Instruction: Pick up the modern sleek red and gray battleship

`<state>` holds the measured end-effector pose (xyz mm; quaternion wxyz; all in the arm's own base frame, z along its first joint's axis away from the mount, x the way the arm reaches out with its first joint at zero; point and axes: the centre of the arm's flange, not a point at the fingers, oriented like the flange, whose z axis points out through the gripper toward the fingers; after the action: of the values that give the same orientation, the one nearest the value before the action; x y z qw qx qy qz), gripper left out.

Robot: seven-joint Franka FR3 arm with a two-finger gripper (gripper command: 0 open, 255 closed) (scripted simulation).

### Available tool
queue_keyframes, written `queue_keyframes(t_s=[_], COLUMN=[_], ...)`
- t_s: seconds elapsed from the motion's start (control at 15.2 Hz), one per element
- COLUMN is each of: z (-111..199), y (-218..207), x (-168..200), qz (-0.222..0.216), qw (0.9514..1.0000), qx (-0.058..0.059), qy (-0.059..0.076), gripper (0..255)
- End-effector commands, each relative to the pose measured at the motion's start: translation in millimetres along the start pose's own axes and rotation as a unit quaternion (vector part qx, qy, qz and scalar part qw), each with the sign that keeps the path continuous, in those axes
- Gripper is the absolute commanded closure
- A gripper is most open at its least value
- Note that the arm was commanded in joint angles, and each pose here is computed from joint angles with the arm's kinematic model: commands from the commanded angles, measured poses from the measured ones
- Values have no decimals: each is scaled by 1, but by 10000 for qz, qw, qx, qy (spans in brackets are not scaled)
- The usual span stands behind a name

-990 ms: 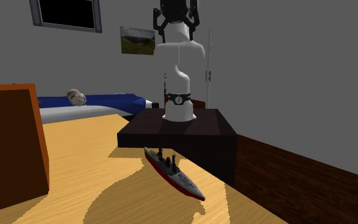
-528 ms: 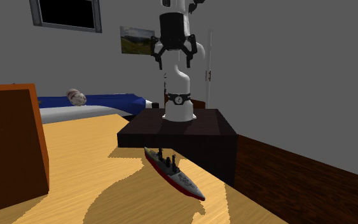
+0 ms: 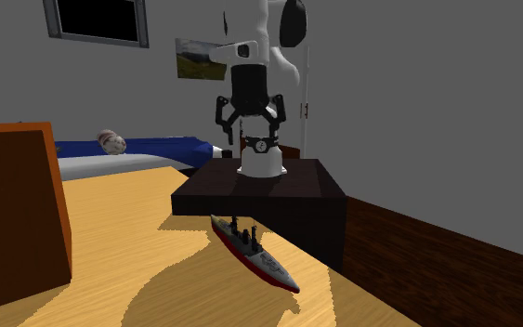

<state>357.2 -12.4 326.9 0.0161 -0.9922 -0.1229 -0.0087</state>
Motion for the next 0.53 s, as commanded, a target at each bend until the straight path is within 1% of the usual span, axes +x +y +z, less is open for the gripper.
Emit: queue_keyframes(t_s=[0.0, 0.46], z=[24, 106], y=[5, 18], x=[9, 41], qz=[-85, -370], qw=[9999, 9987], qx=[-56, -219], qy=[79, 284], gripper=[0, 0])
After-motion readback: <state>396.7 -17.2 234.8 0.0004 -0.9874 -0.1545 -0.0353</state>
